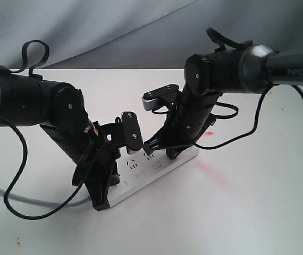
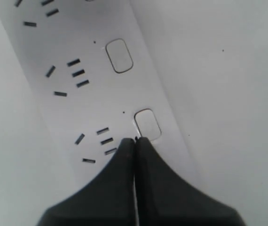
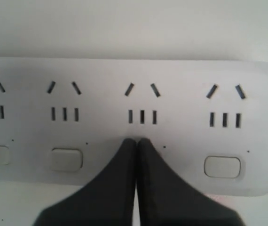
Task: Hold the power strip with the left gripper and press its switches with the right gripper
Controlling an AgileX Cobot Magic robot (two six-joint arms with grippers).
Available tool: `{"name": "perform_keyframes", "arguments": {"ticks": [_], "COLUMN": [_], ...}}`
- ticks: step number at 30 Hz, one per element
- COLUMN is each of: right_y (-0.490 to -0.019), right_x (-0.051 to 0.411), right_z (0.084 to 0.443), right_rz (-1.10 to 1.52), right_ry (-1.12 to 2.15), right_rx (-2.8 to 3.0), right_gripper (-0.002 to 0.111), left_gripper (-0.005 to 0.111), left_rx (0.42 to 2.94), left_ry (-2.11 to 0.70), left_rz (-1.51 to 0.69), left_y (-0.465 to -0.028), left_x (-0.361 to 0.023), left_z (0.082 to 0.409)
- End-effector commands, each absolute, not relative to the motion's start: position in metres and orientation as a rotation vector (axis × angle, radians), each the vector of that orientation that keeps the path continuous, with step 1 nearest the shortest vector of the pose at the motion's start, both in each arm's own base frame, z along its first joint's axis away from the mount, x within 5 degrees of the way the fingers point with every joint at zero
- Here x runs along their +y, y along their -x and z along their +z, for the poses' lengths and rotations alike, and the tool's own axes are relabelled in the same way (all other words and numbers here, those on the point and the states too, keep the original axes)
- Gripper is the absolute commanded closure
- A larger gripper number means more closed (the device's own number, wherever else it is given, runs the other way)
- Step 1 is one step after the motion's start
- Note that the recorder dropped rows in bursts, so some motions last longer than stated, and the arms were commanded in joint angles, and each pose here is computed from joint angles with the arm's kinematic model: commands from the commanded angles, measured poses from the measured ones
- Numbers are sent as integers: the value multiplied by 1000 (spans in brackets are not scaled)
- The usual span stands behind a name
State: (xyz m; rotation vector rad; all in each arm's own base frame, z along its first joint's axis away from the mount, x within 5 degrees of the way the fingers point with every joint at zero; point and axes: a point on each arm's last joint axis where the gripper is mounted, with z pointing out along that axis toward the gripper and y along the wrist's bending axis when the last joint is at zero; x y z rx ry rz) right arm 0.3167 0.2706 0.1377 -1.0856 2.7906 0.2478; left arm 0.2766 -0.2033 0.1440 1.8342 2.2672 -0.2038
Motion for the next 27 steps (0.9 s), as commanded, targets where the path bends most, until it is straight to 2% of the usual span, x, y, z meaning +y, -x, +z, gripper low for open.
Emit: {"name": "perform_keyframes", "arguments": {"ticks": [1, 10, 18, 27], "right_y": [-301, -300, -309, -307], "right_x": [268, 267, 277, 278], "right_z": [112, 108, 175, 180], "right_rz": [220, 212, 314, 355], "right_ry": [1118, 1123, 1070, 1049], "right_rx": [2876, 2887, 2747, 2750], "right_gripper": [108, 108, 108, 108], "left_gripper": [107, 107, 107, 107], "left_rx": [2264, 2263, 2264, 2261], "left_ry": [-1831, -1830, -1831, -1828], "left_rz": [-202, -201, -202, -200], "left_y": [-277, -277, -277, -277], "left_x": [-206, -206, -206, -206], "left_z": [146, 146, 146, 146]}}
